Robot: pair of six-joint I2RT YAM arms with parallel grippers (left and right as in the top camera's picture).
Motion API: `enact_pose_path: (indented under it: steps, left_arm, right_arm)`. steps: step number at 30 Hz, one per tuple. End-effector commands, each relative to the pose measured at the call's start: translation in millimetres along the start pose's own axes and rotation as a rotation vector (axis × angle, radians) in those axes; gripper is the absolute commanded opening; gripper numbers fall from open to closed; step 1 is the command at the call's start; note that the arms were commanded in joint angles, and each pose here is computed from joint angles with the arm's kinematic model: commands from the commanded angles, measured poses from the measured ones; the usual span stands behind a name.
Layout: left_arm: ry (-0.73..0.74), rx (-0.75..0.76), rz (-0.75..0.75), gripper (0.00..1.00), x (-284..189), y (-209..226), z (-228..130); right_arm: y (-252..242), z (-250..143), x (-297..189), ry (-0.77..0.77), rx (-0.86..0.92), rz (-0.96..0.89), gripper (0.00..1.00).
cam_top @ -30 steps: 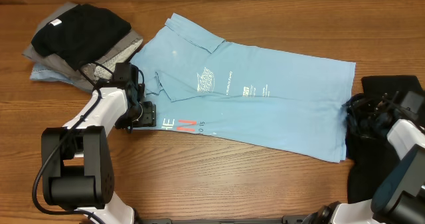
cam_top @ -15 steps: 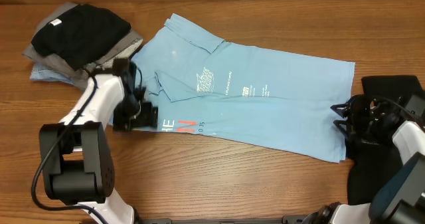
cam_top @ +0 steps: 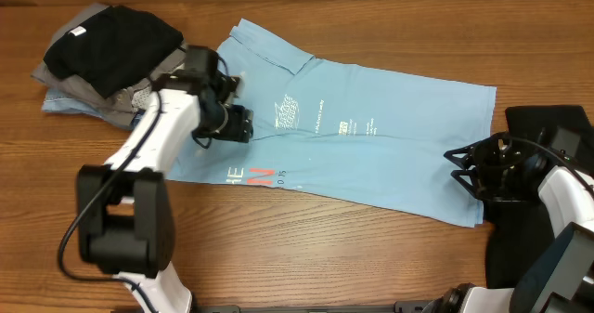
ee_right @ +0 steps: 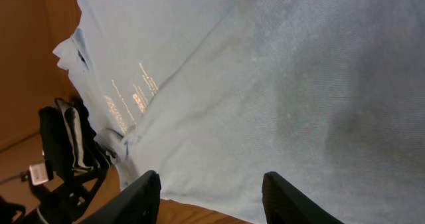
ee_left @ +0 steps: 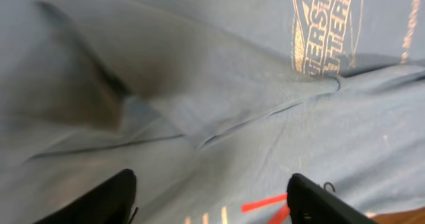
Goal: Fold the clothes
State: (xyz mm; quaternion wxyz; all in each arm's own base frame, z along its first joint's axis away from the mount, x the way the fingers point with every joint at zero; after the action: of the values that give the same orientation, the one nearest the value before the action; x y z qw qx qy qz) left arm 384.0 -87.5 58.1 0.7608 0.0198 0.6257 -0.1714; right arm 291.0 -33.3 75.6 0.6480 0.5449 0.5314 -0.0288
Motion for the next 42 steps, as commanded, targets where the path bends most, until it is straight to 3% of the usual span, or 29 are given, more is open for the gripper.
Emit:
enact_pose_path:
  steps: [1,9,13,18,27,33,37,42]
  left_arm:
    - [0.065,0.016,0.008,0.70,30,0,-11]
    - [0.075,-0.001,0.071,0.63,44,12,-10]
    - [0.067,-0.023,0.069,0.38,45,10,-9]
    - [0.063,-0.028,0.026,0.24,45,3,-8]
    - [0.042,-0.059,0.020,0.14,38,1,3]
    - [-0.035,-0.089,-0.025,0.09,21,-8,32]
    - [-0.096,-0.087,-0.030,0.10,14,-9,50]
    - [-0.150,-0.075,-0.036,0.18,16,-12,63]
  right_arm:
    - [10,5,-5,-0.029,-0.054,0.005,0.53]
    - [9,4,-5,-0.028,-0.051,0.000,0.53]
    - [8,5,-5,-0.032,-0.050,-0.010,0.53]
    - [7,4,-5,-0.030,-0.048,-0.011,0.53]
    - [7,4,-5,-0.030,-0.048,-0.011,0.53]
    - [5,6,-5,-0.037,-0.048,-0.024,0.53]
    - [5,6,-5,-0.039,-0.048,-0.027,0.53]
    - [5,6,-5,-0.039,-0.048,-0.027,0.53]
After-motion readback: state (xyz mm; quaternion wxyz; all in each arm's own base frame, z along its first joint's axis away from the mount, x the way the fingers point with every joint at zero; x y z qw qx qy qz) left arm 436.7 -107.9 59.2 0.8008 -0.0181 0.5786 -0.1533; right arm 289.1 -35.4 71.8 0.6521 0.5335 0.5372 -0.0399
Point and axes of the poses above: each gripper's point midway between its finger pads, its own x axis out along the fingers, its own y axis along the line the jaws close on, z = x × y, the point moved 1 cm from there along -x, back along the fingers, and after that the axes turned 6 degrees about x, right-handed, at the moved point
